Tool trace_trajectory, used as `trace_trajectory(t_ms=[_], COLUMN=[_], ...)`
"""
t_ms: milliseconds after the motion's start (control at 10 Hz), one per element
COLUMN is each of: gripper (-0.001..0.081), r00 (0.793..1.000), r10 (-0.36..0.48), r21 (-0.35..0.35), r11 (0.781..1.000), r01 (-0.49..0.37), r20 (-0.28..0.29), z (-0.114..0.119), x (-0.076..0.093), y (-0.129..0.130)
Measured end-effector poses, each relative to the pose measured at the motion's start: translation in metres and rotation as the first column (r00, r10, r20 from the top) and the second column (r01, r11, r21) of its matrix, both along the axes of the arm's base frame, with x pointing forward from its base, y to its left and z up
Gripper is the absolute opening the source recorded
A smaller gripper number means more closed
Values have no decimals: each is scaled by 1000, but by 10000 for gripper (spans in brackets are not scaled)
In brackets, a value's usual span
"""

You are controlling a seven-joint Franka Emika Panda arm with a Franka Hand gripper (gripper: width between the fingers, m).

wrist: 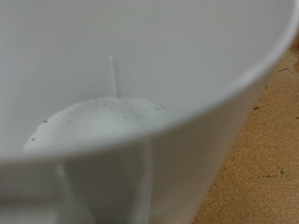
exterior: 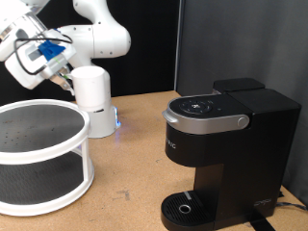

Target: Make a cup of coffee with the keurig machine

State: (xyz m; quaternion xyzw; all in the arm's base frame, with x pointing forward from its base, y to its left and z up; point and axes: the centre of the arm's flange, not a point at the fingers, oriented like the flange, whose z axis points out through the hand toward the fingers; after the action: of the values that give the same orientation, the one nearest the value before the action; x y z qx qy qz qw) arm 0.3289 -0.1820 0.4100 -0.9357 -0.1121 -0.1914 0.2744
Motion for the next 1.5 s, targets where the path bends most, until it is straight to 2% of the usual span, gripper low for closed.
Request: trace_trajectory(t_ms=[300, 500, 700, 1000, 1300, 1500], gripper=[67, 67, 67, 67, 67, 67], r00=[999, 1000, 1000, 996, 987, 983], r10=[-6, 10, 2, -69, -158, -178], r21=[-33, -38, -31, -33, -83, -108], r11=[999, 999, 1000, 997, 984, 979], r01=[7, -9, -2, 67, 155, 173], r20=[37, 26, 13, -56, -41, -43], z=[-6, -13, -15, -26, -51, -71], x=[30, 39, 37, 39, 47, 49], y=[33, 44, 44, 57, 82, 97])
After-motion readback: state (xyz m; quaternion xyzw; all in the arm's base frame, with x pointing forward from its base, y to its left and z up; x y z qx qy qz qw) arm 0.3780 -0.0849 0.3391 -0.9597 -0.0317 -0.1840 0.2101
